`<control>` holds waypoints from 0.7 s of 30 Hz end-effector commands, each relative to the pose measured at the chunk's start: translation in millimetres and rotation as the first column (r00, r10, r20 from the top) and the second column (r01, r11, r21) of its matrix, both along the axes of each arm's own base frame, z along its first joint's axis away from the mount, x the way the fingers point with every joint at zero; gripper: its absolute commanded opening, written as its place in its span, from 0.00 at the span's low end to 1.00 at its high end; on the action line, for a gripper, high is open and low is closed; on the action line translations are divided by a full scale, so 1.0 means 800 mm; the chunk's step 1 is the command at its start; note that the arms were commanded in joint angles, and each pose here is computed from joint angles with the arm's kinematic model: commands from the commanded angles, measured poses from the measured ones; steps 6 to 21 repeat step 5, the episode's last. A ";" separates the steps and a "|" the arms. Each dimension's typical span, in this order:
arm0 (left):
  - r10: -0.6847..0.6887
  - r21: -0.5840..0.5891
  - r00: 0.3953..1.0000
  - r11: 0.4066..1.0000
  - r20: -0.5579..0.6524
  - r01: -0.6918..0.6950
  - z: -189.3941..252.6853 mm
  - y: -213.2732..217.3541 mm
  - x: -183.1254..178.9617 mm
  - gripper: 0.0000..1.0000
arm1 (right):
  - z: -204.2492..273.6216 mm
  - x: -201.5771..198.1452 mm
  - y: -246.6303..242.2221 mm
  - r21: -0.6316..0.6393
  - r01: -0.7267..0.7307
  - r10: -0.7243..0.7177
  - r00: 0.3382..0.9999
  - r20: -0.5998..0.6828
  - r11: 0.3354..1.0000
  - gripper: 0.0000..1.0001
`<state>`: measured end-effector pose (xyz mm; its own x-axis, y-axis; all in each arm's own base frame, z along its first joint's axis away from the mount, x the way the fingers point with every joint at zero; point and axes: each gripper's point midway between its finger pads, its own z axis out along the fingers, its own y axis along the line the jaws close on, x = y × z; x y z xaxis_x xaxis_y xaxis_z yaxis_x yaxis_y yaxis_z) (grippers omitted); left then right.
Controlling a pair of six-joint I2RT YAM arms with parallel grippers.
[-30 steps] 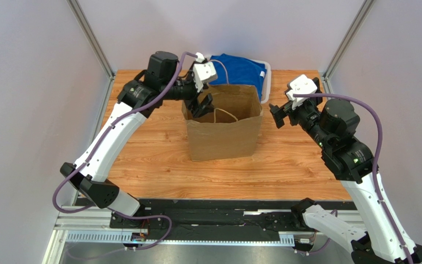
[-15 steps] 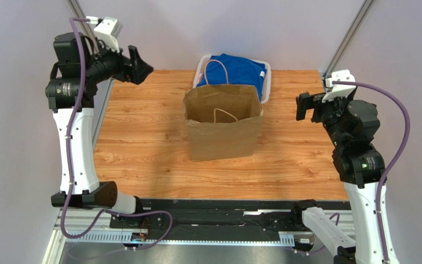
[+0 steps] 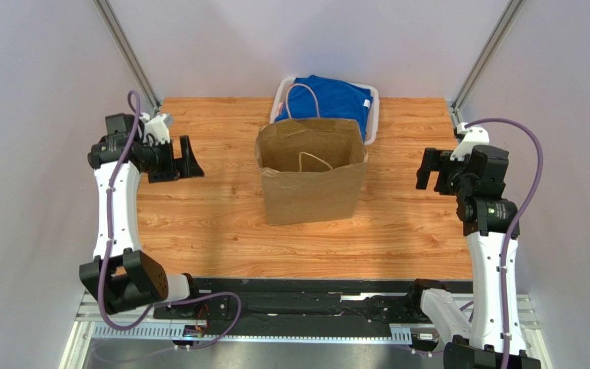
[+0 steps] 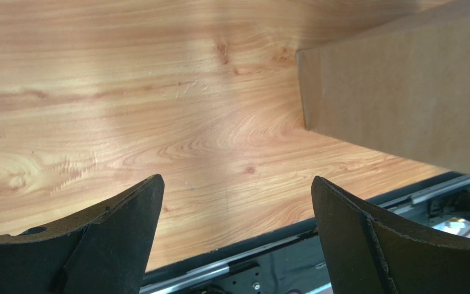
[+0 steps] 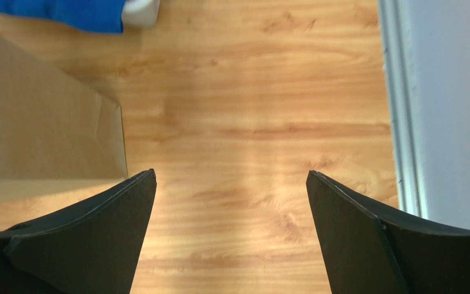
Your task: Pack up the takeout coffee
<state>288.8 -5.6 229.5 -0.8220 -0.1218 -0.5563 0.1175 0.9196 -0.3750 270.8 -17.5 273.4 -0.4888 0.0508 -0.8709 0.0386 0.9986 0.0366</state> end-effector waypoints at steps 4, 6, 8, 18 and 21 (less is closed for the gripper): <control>-0.003 0.094 0.997 0.996 0.081 -0.005 0.006 0.010 -0.015 0.99 | -0.009 -0.011 0.017 0.059 -0.049 0.049 0.999 -0.011 0.997 1.00; 0.012 0.084 0.997 0.996 0.075 -0.019 0.006 0.010 -0.012 0.99 | -0.007 -0.009 0.016 0.055 -0.047 0.047 0.999 -0.007 0.997 1.00; 0.012 0.084 0.997 0.996 0.075 -0.019 0.006 0.010 -0.012 0.99 | -0.007 -0.009 0.016 0.055 -0.047 0.047 0.999 -0.007 0.997 1.00; 0.012 0.084 0.997 0.996 0.075 -0.019 0.006 0.010 -0.012 0.99 | -0.007 -0.009 0.016 0.055 -0.047 0.047 0.999 -0.007 0.997 1.00; 0.012 0.084 0.997 0.996 0.075 -0.019 0.006 0.010 -0.012 0.99 | -0.007 -0.009 0.016 0.055 -0.047 0.047 0.999 -0.007 0.997 1.00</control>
